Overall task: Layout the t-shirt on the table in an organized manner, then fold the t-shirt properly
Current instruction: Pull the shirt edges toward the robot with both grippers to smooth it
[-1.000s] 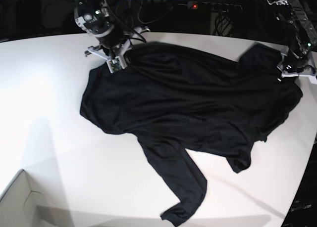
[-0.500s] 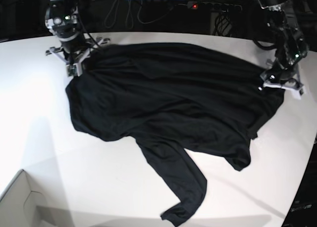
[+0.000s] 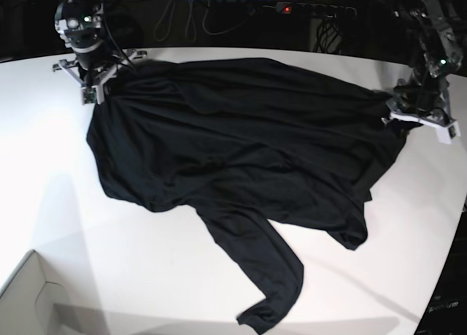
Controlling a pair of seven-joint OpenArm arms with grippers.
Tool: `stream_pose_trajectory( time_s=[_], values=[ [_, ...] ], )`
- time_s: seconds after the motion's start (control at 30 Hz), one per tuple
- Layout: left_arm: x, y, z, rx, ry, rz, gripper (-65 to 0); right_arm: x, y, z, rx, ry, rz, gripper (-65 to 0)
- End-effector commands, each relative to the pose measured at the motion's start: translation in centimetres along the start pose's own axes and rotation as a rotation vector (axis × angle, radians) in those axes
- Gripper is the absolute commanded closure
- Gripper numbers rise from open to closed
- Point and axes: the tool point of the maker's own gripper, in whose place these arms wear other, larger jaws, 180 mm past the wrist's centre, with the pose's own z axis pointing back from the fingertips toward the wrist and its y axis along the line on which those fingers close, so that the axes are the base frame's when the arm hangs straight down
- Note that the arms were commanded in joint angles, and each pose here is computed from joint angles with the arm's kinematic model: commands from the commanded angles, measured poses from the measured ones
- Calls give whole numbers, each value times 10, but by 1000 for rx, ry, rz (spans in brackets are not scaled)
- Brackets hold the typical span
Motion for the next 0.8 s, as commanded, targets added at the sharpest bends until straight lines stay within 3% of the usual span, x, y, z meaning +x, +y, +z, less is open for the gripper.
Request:
stream_pose_trajectory(
  time_s=[0.0, 0.07, 0.3, 0.57, 0.77],
  values=[
    [27, -3, 5, -8, -82, -16, -262, 22, -4, 5, -9, -74, 5, 0],
    [34, -5, 8, -12, -104, -19, -265, 28, -3, 11, -9, -92, 12, -31],
    [68, -23, -12, -52, -167, 31, -266, 52, -4, 22, -16, -164, 21, -236],
    [71, -70, -63, -143, -97, 59, -266, 106, -11, 12, -38, -290, 8, -315],
    [68, -116, -90, -219, -36, 41, -266, 166, -27, -14, -61, -394, 10, -418]
  ],
)
